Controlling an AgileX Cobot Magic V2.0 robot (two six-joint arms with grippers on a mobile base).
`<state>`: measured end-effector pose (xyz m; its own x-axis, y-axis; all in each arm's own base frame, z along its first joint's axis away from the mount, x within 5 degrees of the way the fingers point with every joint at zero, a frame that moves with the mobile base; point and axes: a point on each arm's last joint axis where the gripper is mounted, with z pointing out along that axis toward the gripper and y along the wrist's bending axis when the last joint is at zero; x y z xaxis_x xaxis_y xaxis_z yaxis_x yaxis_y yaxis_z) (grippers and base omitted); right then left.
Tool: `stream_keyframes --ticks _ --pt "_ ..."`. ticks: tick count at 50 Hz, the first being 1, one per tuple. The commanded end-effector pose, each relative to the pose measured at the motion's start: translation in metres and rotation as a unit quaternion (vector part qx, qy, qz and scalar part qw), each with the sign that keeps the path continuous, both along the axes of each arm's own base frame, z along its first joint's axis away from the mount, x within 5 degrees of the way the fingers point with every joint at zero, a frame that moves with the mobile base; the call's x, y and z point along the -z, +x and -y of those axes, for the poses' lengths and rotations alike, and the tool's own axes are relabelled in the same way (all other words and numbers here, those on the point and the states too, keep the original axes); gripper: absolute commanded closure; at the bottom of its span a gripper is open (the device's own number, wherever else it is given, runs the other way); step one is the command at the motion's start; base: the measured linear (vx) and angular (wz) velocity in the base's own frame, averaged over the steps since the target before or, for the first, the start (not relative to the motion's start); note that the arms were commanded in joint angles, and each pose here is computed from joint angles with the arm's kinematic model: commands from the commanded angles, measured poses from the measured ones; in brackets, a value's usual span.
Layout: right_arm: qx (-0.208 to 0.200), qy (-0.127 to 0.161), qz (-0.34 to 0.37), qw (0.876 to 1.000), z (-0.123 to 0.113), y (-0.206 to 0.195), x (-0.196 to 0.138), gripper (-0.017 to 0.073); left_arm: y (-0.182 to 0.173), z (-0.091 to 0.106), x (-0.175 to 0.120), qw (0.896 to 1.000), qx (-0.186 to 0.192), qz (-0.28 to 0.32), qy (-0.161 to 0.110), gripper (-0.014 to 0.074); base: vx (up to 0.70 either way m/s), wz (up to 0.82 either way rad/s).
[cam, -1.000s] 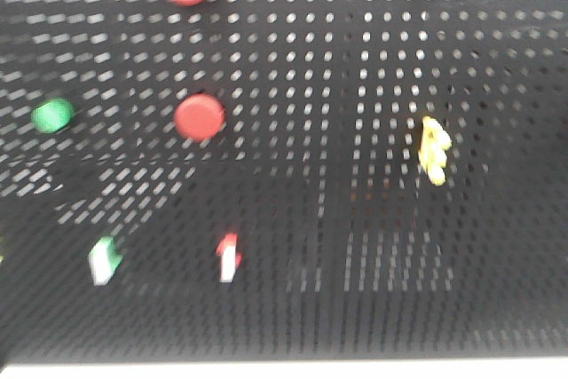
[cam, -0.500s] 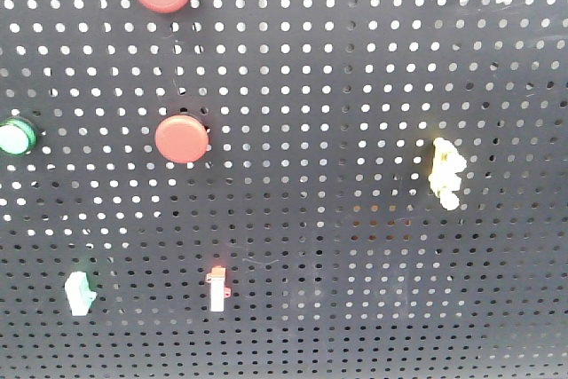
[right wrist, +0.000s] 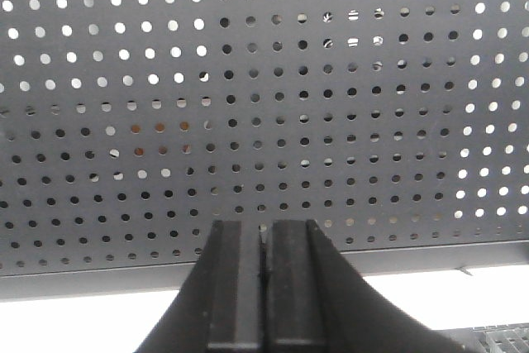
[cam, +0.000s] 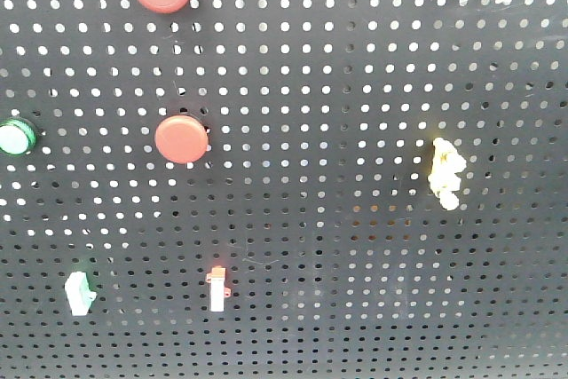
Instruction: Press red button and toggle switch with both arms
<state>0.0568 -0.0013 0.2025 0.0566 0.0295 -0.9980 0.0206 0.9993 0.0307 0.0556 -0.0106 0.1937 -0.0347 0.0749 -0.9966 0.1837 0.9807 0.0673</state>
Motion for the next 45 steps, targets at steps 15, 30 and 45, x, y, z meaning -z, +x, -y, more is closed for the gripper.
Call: stream_keyframes --ticks 15,30,45 --pt "0.007 -0.017 0.226 0.974 0.000 -0.031 -0.104 0.0562 -0.014 -0.005 -0.076 0.973 0.005 0.159 -0.168 0.0592 0.00 0.00" --pt "0.008 -0.030 0.153 0.988 -0.001 -0.027 -0.235 0.0562 -0.006 0.000 -0.225 0.977 0.018 0.177 -0.119 0.0592 0.00 0.00" --pt "0.005 -0.019 0.163 0.986 0.000 0.000 -0.277 0.0562 0.036 0.015 -0.294 0.998 0.047 0.028 -0.024 0.0592 0.00 0.00"
